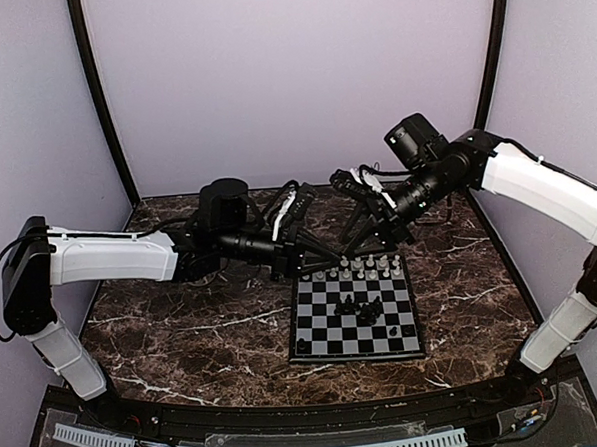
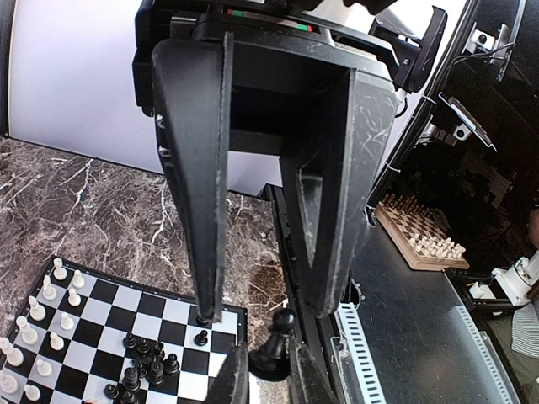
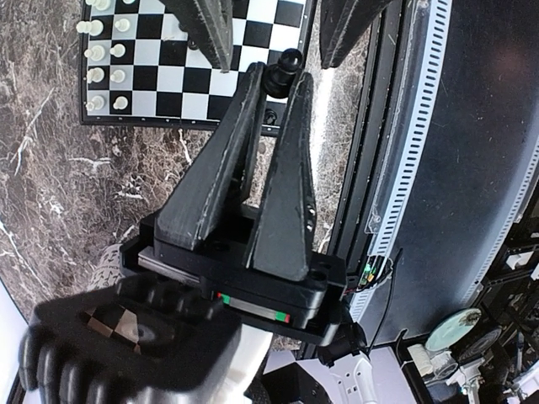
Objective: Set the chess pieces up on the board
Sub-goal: Pass from the left arm to the right
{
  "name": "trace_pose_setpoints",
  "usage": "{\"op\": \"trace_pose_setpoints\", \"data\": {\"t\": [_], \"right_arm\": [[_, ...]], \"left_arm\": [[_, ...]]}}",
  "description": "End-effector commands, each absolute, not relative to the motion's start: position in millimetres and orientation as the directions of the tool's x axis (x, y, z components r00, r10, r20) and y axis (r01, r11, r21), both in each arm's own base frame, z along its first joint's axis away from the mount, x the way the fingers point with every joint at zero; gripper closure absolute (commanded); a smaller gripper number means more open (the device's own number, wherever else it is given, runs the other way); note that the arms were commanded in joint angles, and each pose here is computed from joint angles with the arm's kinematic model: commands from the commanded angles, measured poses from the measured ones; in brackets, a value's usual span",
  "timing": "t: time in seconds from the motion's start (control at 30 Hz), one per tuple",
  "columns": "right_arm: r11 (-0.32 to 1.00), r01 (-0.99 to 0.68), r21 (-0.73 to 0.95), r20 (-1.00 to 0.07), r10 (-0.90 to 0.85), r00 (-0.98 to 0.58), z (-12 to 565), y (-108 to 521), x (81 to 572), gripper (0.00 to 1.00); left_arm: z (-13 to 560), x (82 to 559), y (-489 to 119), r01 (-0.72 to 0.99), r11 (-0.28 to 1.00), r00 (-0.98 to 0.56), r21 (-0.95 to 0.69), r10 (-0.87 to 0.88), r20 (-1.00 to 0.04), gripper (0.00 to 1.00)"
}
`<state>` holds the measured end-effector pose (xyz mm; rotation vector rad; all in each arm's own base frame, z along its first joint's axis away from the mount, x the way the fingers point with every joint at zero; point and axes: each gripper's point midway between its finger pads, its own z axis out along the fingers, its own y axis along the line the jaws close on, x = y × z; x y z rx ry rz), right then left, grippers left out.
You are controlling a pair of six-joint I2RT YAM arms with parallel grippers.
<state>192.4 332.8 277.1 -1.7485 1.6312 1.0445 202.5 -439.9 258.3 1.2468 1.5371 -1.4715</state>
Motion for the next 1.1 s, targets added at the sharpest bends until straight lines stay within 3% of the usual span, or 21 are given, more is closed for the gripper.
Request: {"op": "trace_pose_setpoints", "data": {"t": [0.0, 0.43, 0.73, 0.93, 1.07], "right_arm": [[-0.173, -0.978, 0.114, -0.840, -0.543, -0.001, 291.0, 340.4, 186.3, 0.65], [-0.166, -0.980, 0.111, -0.818, -0.575, 0.005, 277.8, 345.8, 187.0, 0.73], [-0.162, -0.981, 0.110, -0.815, -0.580, 0.004, 276.4, 347.1, 188.2, 0.91], [-0.124, -0.989, 0.075, -0.799, -0.601, 0.014, 274.5, 341.3, 194.9, 0.97], [-0.072, -0.997, 0.034, -0.779, -0.627, 0.018, 268.8, 331.1, 205.0, 0.98]], "left_arm": [[264.5, 201.8, -439.5, 0.933, -0.110, -0.319, -0.341, 0.178, -0.931, 0.89], [266.6, 200.9, -439.0, 0.934, -0.112, -0.317, -0.339, 0.175, -0.932, 0.89], [264.7, 201.9, -439.1, 0.934, -0.106, -0.320, -0.342, 0.180, -0.930, 0.88], [257.6, 209.7, -438.0, 0.944, -0.044, -0.313, -0.327, 0.202, -0.928, 0.64], [259.0, 220.6, -430.1, 0.971, 0.045, -0.239, -0.235, 0.223, -0.945, 0.50]]}}
